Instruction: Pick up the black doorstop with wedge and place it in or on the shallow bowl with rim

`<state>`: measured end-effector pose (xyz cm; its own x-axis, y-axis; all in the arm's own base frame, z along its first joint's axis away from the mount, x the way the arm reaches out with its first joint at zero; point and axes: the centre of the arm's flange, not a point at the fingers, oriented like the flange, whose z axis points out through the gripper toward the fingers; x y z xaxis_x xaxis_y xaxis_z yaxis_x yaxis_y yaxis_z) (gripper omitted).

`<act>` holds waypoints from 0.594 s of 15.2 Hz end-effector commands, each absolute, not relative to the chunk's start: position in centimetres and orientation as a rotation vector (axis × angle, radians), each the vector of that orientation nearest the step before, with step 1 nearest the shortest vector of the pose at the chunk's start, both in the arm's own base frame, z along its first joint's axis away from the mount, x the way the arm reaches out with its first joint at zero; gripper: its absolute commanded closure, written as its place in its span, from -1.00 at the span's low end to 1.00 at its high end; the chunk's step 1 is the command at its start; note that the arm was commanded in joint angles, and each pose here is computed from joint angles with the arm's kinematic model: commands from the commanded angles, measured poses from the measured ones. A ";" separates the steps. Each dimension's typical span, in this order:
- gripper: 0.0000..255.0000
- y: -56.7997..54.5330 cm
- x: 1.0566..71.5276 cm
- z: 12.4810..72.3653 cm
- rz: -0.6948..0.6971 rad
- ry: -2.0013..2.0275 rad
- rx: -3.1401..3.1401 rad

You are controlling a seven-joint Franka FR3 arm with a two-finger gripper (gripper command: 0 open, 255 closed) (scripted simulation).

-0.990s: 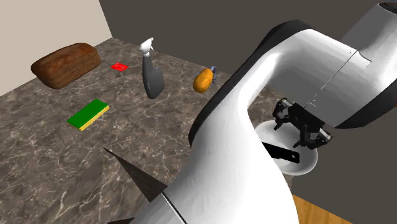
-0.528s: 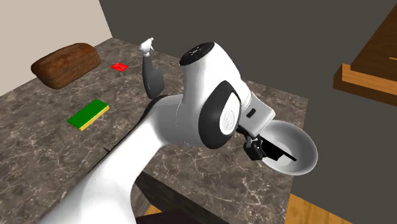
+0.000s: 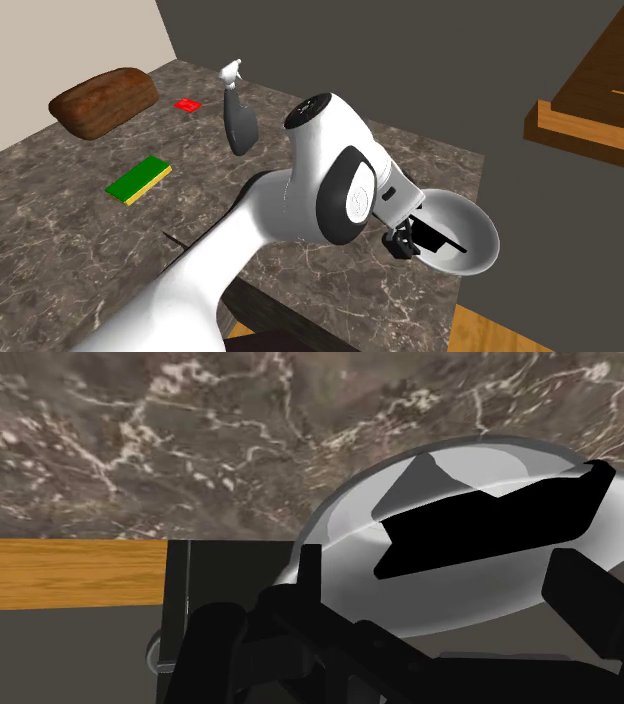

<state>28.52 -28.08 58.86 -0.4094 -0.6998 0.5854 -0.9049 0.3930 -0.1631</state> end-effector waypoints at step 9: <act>1.00 -28.2 28.6 58.1 0.646 -2.232 1.379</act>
<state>28.51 -28.10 58.90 -0.4126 -0.6943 0.5897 -0.9039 0.3921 -0.1707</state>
